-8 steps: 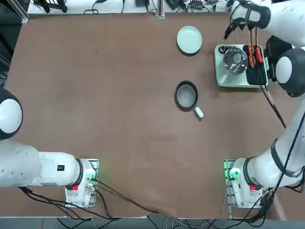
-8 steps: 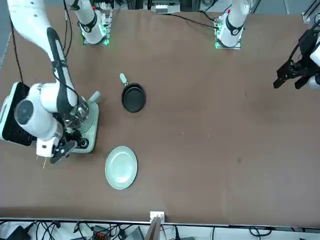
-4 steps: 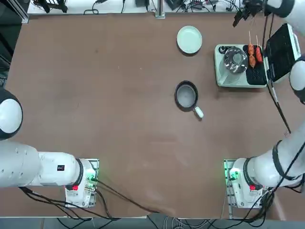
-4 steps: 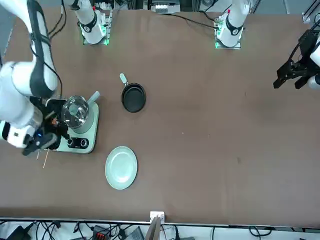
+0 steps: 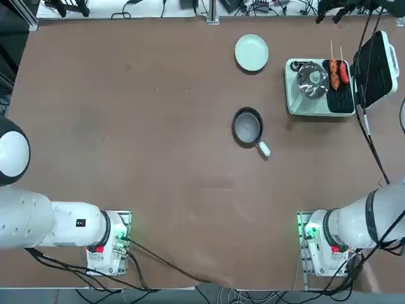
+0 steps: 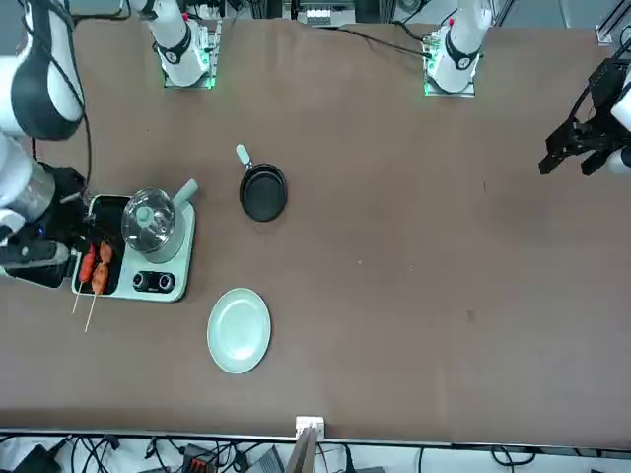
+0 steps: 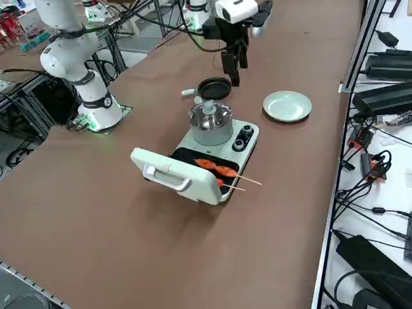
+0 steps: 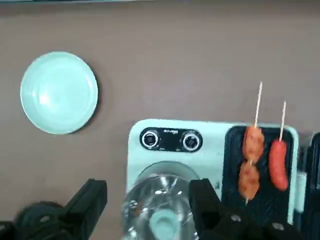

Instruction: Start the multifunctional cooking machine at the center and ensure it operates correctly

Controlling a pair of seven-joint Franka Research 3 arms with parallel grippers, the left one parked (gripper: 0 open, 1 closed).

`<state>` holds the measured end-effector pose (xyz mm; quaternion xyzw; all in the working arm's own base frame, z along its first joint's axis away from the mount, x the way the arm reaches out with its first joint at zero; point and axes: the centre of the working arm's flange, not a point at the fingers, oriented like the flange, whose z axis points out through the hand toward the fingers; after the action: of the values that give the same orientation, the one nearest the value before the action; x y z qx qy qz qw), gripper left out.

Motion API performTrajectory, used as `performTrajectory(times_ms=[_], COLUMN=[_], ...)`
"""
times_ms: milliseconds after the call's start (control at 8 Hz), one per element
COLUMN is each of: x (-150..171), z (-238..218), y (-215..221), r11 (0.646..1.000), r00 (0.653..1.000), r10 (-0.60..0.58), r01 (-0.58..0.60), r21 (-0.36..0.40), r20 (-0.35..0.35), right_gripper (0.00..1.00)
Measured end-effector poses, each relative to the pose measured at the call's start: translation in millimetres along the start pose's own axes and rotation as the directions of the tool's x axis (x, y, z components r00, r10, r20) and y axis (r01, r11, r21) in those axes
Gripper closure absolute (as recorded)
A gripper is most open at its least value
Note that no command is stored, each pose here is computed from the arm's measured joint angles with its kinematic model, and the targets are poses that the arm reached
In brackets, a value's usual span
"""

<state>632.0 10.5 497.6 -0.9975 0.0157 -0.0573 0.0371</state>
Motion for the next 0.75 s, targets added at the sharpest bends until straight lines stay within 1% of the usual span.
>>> performTrajectory(times_ms=[250,375,750], x=[-7.1,-15.5,-49.6], z=[-16.4,-30.7,-90.1], y=[-15.4,-22.7,-29.2], r11=[0.998,0.995,0.995], r00=[0.998,0.997,0.995], r10=[0.058,0.082,0.089], r01=[-0.058,-0.082,-0.087], r21=[-0.038,-0.053,-0.053], r20=[-0.005,0.005,0.035], right_gripper=[0.00,0.00,0.00])
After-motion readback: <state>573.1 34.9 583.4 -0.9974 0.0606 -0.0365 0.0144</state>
